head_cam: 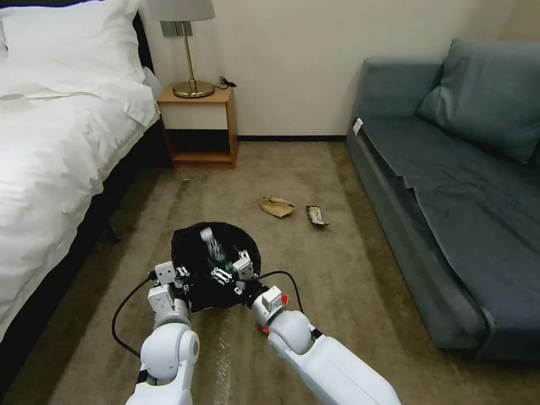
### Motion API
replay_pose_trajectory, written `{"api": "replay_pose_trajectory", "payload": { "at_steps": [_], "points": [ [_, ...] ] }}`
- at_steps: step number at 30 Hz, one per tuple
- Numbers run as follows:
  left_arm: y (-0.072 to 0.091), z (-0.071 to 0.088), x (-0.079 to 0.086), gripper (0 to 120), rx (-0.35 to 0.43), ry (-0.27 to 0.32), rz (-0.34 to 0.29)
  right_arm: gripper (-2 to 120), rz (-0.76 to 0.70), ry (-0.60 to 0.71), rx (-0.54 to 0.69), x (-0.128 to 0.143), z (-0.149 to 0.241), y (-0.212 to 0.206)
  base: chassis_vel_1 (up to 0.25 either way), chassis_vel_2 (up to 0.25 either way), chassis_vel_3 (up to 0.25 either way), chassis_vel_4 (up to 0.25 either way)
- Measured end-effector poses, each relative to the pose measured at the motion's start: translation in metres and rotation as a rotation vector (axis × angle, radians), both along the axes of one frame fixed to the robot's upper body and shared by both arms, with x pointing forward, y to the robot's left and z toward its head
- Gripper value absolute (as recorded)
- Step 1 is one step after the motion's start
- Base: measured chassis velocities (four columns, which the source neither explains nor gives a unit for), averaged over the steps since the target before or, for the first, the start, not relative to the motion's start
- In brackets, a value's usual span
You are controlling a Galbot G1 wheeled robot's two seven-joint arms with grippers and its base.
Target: Pick up the trash bin, then pick up the garbage on the floor and place it into the trash bin.
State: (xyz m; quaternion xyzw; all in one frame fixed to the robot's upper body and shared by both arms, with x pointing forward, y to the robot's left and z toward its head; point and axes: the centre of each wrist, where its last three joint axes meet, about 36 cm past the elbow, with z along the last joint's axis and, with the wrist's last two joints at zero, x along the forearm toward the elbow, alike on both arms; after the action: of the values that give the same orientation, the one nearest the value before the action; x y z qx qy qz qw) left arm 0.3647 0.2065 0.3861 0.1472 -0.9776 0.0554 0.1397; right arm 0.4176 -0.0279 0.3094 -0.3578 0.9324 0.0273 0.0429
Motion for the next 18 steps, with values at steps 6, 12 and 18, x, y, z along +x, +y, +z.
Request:
{"api": "replay_pose_trajectory", "payload": {
  "at_steps": [6,12,18],
  "points": [
    [0.002,0.0,0.001,3,0.003,-0.001,0.003,99,-0.077,-0.013,0.022,0.015,0.017,-0.012,0.0,0.0,0.0,0.0],
    [0.008,0.0,0.002,3,0.002,-0.002,0.01,100,-0.291,0.093,0.057,0.035,0.045,-0.051,0.0,0.0,0.0,0.0],
    [0.014,-0.002,0.001,3,0.0,-0.003,0.022,100,-0.454,0.231,-0.024,0.026,0.034,-0.095,0.0,0.0,0.0,0.0]
  ]
}}
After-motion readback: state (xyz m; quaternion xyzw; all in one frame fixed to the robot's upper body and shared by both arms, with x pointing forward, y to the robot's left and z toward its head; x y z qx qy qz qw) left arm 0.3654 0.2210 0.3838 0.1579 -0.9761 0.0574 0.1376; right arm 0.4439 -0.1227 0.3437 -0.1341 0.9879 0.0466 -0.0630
